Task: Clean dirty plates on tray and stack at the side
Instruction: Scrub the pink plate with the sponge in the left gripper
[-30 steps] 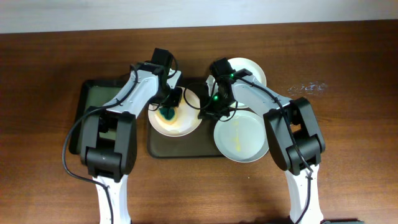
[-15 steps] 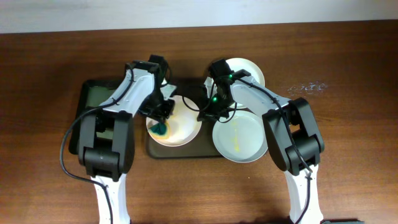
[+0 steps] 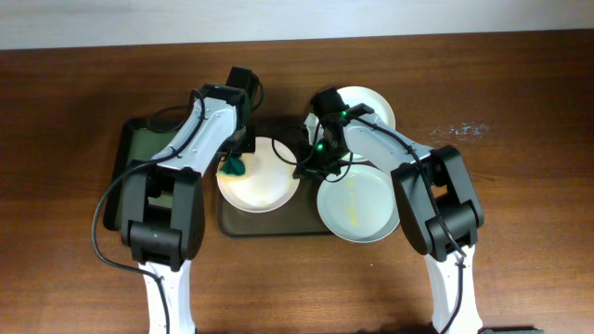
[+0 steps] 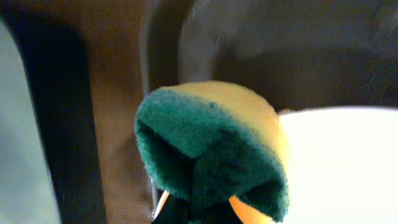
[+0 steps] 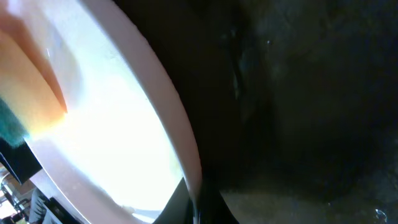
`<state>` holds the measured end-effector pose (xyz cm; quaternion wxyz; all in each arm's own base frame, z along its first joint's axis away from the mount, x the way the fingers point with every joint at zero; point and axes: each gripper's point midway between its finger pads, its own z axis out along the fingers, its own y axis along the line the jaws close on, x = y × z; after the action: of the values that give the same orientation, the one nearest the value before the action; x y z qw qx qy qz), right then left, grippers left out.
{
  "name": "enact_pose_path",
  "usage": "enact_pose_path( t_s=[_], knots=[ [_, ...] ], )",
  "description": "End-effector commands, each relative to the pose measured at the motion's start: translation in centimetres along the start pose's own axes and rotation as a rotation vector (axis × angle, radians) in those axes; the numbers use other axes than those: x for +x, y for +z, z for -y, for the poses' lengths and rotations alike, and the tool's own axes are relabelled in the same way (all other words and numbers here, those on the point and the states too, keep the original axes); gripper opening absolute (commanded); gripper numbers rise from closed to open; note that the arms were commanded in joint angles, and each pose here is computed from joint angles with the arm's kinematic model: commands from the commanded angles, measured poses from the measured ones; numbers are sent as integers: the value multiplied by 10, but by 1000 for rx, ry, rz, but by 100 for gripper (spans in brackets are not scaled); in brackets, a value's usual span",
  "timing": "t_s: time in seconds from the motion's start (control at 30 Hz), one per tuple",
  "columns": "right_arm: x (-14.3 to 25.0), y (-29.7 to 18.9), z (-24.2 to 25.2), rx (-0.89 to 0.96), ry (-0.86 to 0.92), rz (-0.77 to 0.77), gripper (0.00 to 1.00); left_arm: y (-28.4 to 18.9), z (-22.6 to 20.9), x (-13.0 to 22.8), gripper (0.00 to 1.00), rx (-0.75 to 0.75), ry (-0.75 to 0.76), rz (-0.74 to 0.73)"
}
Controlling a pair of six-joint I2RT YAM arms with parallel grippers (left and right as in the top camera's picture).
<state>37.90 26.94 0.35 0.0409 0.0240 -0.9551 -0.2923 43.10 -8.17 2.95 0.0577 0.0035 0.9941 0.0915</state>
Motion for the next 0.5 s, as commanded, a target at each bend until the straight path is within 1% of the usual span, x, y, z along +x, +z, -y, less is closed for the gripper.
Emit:
enact_pose_path(
  t_s=[0.0, 0.07, 0.13, 0.2, 0.23, 0.27, 0.33, 0.4, 0.47],
  knots=[
    [15, 20, 23, 63, 25, -57, 4, -2, 26, 25, 0, 221, 168, -124],
    [15, 20, 23, 62, 25, -57, 4, -14, 58, 37, 0, 435, 290, -146],
    [15, 20, 23, 62, 25, -57, 4, -28, 83, 39, 0, 609, 339, -131],
    [15, 20, 23, 62, 26, -58, 4, -29, 87, 31, 0, 627, 342, -92],
    [16, 20, 23, 63, 26, -58, 4, -28, 88, 23, 0, 623, 346, -58],
    [15, 20, 23, 62, 26, -58, 4, -25, 86, 12, 0, 588, 342, -13],
    [15, 20, 23, 63, 25, -57, 4, -12, 66, -14, 0, 430, 238, 60],
    [14, 20, 23, 63, 23, -54, 4, -4, 34, -43, 0, 239, 68, 145],
    [14, 20, 24, 65, 23, -53, 4, -14, 18, -61, 0, 174, 23, 202]
  ],
)
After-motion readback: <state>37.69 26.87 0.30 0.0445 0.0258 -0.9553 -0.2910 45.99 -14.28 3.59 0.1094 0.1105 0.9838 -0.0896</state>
